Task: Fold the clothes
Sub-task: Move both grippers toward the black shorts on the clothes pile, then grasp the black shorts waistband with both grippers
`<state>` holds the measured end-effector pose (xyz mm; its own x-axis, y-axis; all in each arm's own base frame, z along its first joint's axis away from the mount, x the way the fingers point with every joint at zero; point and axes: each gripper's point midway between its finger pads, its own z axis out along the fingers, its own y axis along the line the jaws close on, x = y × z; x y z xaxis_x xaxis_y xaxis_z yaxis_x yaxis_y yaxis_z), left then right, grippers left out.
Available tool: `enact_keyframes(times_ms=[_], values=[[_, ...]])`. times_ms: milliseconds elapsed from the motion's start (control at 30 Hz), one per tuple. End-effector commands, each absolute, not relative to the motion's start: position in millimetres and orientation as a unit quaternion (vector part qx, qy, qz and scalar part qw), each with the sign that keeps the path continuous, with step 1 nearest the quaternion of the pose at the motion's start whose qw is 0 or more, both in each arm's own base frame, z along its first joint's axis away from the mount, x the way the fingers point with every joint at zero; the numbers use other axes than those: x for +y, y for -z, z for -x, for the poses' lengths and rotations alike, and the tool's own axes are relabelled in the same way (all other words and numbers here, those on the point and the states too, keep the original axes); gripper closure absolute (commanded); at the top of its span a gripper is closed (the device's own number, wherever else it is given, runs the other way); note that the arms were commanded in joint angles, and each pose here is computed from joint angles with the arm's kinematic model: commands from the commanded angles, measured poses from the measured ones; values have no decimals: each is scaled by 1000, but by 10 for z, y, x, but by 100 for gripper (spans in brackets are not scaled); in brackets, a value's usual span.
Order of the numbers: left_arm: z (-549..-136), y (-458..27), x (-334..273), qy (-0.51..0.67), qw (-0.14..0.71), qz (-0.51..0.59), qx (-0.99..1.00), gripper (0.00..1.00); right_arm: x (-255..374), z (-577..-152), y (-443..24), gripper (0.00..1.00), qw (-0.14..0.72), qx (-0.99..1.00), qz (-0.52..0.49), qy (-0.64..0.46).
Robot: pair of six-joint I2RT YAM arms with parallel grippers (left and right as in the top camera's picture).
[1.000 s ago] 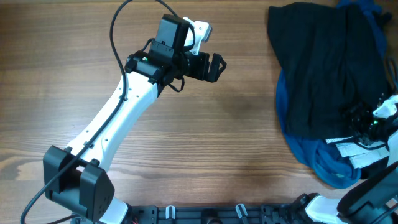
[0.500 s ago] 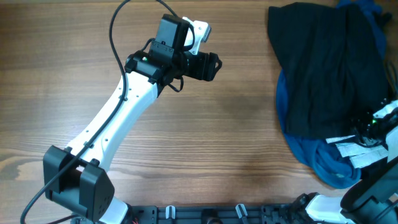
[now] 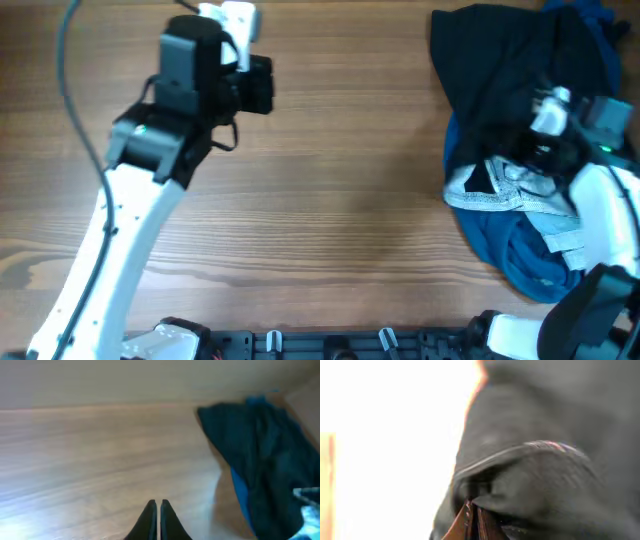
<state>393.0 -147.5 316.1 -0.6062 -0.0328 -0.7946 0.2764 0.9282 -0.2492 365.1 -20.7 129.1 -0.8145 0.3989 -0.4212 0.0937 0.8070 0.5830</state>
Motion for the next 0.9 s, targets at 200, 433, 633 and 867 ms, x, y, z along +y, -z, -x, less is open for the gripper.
enact_keyframes(times_ms=[200,433,633,867], values=[[-3917,-3158,-775,131,429,26,893,96,2114,-3918,-2006,96,353,863,68,-355],[-3867,-3108,-614,125,416,47,900,96,2980,-3908,-1793,96,335,851,95,-392],[-3703,-2781,-954,172,335,12,926,96,2198,-4135,-2046,53,330,893,38,-305],[-3720,-2055,-1645,176,232,-64,954,74,388,-3506,-2087,0,242,952,-152,-113]])
